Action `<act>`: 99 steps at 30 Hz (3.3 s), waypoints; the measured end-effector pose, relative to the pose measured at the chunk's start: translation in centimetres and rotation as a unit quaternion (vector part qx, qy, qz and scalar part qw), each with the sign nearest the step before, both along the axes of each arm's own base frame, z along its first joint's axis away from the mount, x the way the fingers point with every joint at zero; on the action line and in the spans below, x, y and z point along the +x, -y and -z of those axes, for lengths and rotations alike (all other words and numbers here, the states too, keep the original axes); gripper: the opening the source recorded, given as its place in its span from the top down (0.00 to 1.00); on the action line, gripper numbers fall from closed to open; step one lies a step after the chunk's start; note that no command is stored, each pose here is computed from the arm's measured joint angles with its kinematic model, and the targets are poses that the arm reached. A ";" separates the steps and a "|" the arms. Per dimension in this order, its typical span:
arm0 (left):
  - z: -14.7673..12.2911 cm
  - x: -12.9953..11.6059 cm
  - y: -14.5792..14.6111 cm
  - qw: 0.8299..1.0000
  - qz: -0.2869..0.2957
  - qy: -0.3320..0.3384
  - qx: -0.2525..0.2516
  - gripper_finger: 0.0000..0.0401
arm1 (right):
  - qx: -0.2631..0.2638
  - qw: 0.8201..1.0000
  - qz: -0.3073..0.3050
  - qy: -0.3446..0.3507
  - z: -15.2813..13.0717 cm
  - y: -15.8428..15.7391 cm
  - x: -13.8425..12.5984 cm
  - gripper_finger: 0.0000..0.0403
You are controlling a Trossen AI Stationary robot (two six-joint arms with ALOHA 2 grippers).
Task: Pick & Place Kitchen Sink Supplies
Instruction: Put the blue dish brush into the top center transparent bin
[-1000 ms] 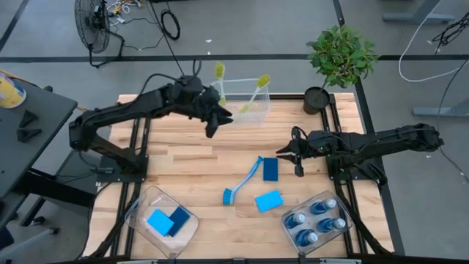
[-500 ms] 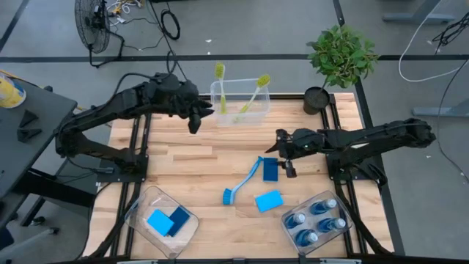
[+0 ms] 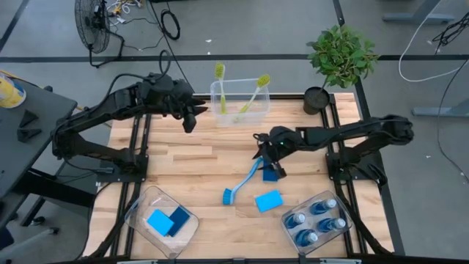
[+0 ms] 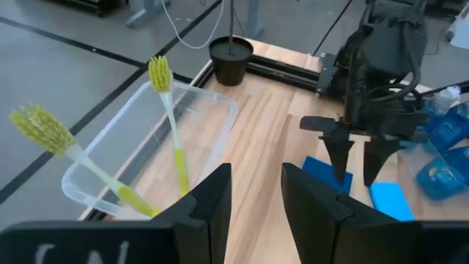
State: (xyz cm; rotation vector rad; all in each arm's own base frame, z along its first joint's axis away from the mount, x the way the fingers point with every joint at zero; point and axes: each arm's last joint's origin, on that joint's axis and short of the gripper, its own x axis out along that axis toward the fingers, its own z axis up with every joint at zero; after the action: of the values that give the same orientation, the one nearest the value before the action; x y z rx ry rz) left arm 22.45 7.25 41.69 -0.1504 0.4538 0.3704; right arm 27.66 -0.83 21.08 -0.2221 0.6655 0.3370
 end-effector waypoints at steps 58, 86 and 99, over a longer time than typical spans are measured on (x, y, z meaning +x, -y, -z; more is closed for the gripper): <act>0.7 -1.4 0.1 0.997 -0.047 -0.065 0.008 0.69 | -0.064 0.984 -0.159 -0.044 10.1 -0.4 5.3 0.52; 0.7 -1.5 -0.1 0.994 -0.071 -0.074 0.036 0.69 | -0.024 0.995 -0.096 -0.017 9.1 -0.4 6.0 0.86; -0.4 -2.2 0.1 0.995 -0.075 -0.036 0.051 0.69 | -0.029 0.995 0.056 0.077 2.4 0.6 8.4 0.86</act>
State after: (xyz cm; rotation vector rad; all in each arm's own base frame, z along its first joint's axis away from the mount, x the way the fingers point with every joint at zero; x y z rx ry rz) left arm 20.29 7.17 42.07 -0.0714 0.4943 0.5463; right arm 36.03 -1.43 18.65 -0.2619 0.5323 0.1918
